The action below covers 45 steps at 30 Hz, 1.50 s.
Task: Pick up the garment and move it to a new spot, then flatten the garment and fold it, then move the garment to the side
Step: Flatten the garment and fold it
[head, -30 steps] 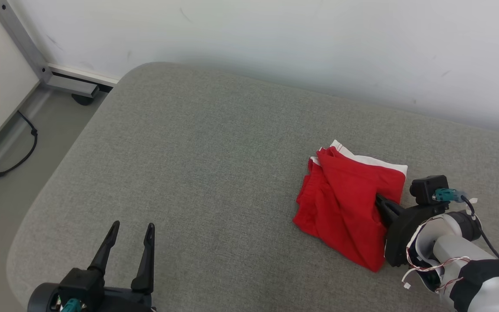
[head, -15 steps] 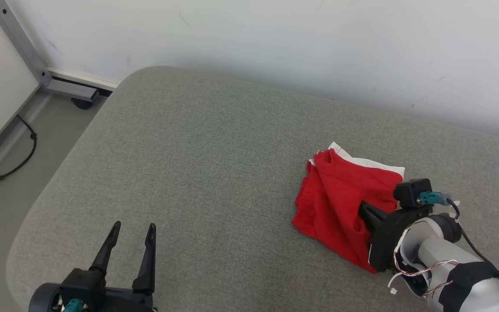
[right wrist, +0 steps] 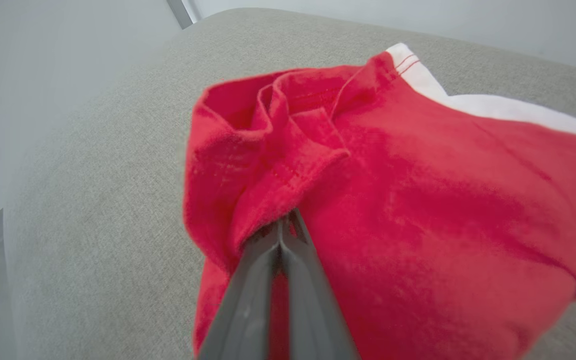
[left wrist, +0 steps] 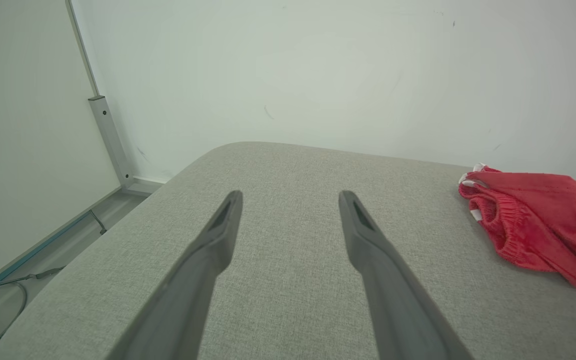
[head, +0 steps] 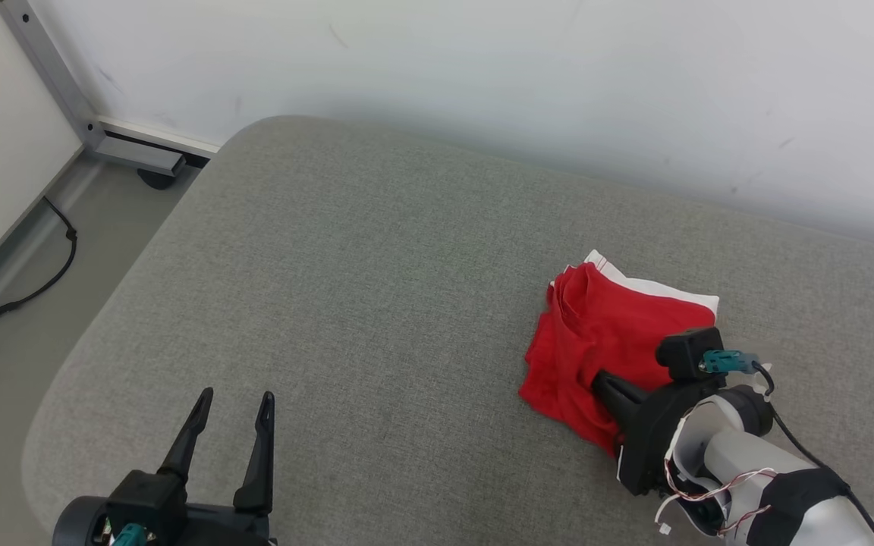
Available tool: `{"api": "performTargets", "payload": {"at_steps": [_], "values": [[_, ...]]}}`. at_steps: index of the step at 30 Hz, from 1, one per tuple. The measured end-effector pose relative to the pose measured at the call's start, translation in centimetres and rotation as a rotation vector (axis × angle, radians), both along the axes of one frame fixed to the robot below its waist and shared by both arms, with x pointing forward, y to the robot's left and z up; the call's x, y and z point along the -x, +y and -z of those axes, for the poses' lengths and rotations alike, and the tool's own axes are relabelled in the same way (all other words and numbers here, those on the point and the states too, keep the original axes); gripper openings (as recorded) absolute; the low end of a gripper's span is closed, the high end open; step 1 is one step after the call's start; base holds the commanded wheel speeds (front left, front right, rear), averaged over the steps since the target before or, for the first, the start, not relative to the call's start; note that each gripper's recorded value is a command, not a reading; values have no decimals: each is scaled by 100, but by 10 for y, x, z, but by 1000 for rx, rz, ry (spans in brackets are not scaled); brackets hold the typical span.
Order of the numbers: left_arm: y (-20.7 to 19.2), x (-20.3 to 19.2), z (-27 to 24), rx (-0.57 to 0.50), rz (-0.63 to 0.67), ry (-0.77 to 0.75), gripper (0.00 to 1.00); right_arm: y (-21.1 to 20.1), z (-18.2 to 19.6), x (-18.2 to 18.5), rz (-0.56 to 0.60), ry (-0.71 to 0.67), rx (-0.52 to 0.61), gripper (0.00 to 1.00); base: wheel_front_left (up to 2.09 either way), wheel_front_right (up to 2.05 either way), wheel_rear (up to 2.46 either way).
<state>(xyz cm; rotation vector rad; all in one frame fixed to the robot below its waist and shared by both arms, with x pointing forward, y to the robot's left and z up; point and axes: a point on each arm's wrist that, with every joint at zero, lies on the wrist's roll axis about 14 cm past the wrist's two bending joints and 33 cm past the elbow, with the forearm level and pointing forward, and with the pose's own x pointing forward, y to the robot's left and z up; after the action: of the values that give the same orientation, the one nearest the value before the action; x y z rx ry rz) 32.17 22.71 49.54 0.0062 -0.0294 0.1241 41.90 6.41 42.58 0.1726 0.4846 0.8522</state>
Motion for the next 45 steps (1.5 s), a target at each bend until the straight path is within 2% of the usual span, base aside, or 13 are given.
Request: {"api": "performTargets", "payload": {"at_steps": [14, 22, 27, 36, 45], "values": [[7, 9, -3, 2, -27, -10, 100, 32, 1, 26, -86, 32, -23, 0, 0, 0, 0], [8, 9, -3, 4, -34, -12, 100, 30, -3, 24, -77, 26, -45, 0, 0, 0, 0], [5, 8, -4, 5, -24, -15, 100, 16, -14, 9, -17, 2, -84, 0, 0, 0, 0], [-5, 0, -5, -3, 18, -18, 100, -38, -32, -25, 156, -50, -129, 0, 0, 0, 0], [-23, -12, -8, -14, 87, -29, 100, -94, -33, -31, 328, -75, -160, 0, 0, 0, 0]]}}
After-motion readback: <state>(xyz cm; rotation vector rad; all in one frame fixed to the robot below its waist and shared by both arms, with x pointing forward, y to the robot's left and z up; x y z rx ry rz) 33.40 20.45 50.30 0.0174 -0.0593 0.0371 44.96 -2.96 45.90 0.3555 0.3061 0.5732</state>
